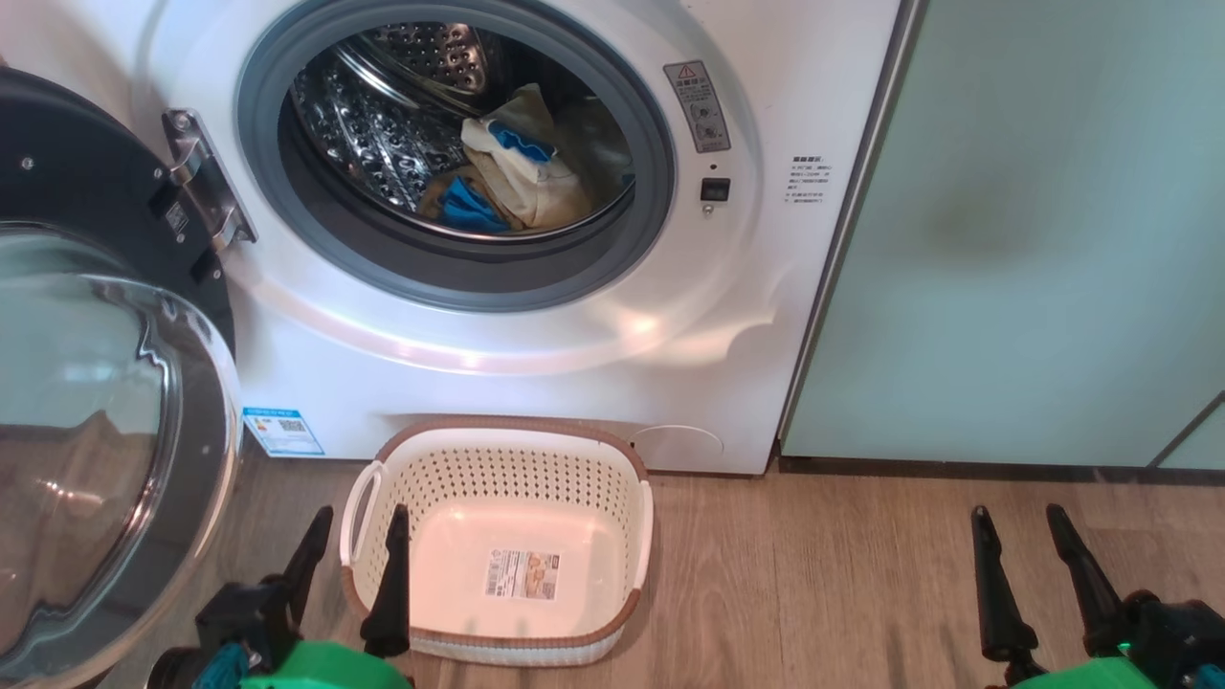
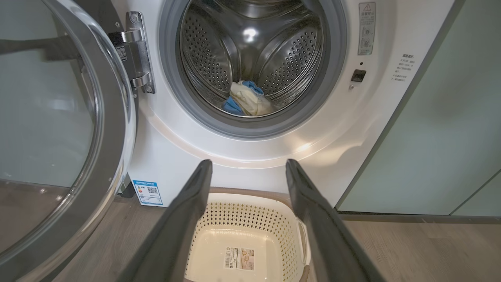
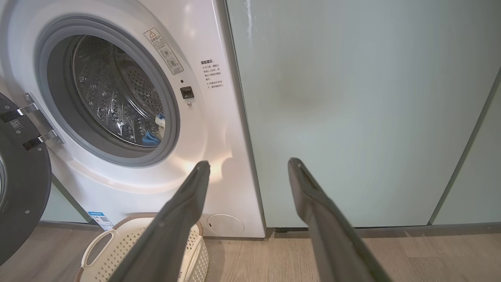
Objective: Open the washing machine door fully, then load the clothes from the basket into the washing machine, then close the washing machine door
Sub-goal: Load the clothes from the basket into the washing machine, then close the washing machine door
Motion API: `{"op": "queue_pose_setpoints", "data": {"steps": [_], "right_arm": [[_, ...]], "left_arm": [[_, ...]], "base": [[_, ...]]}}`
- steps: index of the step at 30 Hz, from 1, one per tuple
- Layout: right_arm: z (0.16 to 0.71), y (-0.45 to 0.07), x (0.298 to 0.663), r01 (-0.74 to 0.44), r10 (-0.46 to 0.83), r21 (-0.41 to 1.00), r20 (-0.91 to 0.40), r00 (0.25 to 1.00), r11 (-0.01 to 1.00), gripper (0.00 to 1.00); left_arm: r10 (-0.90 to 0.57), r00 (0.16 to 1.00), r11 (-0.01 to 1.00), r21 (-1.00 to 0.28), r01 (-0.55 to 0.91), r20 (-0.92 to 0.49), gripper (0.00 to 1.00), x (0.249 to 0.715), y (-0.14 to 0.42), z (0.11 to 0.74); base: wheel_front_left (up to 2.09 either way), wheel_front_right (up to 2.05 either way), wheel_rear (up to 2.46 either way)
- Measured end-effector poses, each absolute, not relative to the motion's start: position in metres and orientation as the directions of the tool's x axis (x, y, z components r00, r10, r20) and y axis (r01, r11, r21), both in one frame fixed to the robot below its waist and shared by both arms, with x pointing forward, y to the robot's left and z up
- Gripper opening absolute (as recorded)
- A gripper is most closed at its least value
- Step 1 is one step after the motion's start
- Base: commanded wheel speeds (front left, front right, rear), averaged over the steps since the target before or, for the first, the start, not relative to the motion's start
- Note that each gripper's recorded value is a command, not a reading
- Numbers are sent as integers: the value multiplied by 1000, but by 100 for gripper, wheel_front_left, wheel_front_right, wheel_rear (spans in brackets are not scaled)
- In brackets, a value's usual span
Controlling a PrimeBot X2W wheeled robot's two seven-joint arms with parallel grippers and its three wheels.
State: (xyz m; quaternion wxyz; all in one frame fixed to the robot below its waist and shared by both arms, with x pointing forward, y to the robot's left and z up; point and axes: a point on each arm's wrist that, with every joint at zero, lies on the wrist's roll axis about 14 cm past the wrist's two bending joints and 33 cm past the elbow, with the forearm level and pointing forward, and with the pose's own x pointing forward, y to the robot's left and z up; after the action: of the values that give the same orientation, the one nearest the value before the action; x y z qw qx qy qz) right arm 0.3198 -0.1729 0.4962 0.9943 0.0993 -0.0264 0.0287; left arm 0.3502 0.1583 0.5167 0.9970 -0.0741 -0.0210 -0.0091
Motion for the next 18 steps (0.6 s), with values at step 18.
{"op": "queue_pose_setpoints", "data": {"steps": [18], "right_arm": [[496, -174, 319, -57, 47, 196, 57, 997, 979, 100]], "left_arm": [[-15, 999, 990, -141, 21, 38, 100, 352, 158, 514]], "base": [[-13, 13, 0]]}}
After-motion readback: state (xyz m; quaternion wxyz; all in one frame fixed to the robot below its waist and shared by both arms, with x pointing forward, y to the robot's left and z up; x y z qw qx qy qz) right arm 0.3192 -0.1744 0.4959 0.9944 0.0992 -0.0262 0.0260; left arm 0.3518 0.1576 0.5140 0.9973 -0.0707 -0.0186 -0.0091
